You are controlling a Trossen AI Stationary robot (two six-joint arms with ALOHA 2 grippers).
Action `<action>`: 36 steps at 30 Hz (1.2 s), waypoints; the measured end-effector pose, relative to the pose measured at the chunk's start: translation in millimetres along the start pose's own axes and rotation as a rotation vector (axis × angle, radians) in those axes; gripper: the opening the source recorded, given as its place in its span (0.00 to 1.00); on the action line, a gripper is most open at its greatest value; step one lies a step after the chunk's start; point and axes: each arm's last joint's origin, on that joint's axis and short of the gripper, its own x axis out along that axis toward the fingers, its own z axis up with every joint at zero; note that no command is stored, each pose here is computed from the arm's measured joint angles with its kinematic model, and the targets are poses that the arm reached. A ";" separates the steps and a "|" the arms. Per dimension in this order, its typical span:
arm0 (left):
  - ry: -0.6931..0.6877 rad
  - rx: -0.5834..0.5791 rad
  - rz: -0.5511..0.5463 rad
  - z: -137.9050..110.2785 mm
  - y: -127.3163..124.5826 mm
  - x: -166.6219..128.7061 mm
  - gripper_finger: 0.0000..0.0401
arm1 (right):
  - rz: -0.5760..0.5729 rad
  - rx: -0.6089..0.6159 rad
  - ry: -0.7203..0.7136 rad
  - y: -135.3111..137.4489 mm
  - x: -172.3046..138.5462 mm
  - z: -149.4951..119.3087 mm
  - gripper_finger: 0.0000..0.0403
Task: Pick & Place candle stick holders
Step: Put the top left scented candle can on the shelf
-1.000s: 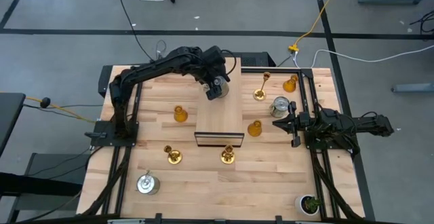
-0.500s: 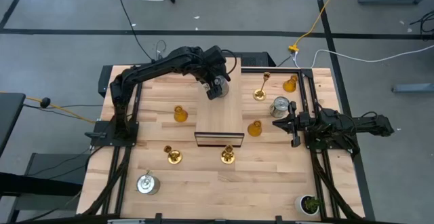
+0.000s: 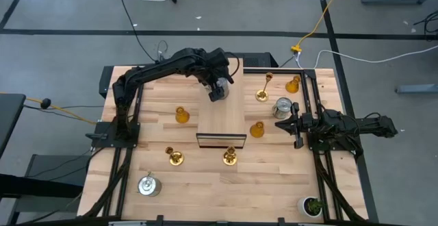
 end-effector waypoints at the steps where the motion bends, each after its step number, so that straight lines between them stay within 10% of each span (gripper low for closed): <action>1: 0.001 0.001 0.000 -0.1 0.3 0.0 0.95 | 0.000 0.000 0.000 0.0 0.0 0.0 0.07; 36: -0.031 0.003 0.002 1.1 1.2 -6.6 0.99 | -0.001 0.000 0.000 0.0 0.0 0.0 0.07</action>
